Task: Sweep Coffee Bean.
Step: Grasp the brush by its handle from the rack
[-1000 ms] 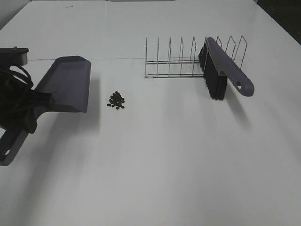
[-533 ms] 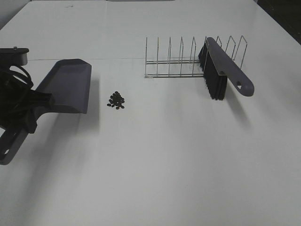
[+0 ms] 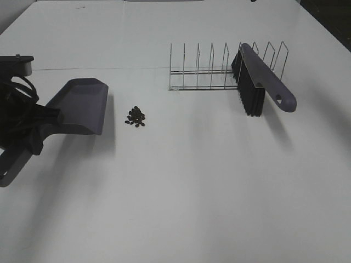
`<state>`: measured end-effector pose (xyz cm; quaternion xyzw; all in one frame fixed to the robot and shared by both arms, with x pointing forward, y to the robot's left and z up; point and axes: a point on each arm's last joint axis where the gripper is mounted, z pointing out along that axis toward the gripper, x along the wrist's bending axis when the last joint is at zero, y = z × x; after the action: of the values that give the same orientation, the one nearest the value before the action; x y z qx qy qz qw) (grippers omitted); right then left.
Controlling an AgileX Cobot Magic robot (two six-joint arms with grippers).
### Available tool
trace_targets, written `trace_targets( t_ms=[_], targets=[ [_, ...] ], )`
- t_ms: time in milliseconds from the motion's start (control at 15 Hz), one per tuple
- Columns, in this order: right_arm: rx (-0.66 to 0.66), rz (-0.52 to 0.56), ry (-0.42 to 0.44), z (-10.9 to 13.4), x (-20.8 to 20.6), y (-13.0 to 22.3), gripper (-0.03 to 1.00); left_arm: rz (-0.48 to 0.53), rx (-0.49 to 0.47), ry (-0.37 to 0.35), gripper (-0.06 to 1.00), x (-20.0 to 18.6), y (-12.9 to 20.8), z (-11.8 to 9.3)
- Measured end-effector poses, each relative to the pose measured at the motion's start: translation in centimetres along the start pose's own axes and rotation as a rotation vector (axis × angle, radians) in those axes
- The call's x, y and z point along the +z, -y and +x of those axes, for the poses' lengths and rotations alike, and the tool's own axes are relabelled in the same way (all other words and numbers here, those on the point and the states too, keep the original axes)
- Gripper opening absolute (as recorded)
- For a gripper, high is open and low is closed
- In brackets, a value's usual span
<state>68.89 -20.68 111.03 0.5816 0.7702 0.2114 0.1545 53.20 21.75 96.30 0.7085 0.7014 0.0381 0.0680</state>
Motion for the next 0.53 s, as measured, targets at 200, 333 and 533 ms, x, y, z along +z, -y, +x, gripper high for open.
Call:
trace_targets(
  t_ms=[200,333,533],
  targets=[
    [0.003,0.026,0.005,-0.2,4.0,-0.9,0.63,-0.001,0.0,0.0,0.35,0.0,0.0,0.0],
    [0.017,0.069,0.016,-0.5,6.9,-0.7,0.63,-0.001,0.0,0.0,0.35,0.0,0.0,0.0],
    [0.011,0.154,0.101,-1.4,11.0,0.5,0.61,-0.002,0.0,0.001,0.35,0.0,0.0,0.0]
  ],
)
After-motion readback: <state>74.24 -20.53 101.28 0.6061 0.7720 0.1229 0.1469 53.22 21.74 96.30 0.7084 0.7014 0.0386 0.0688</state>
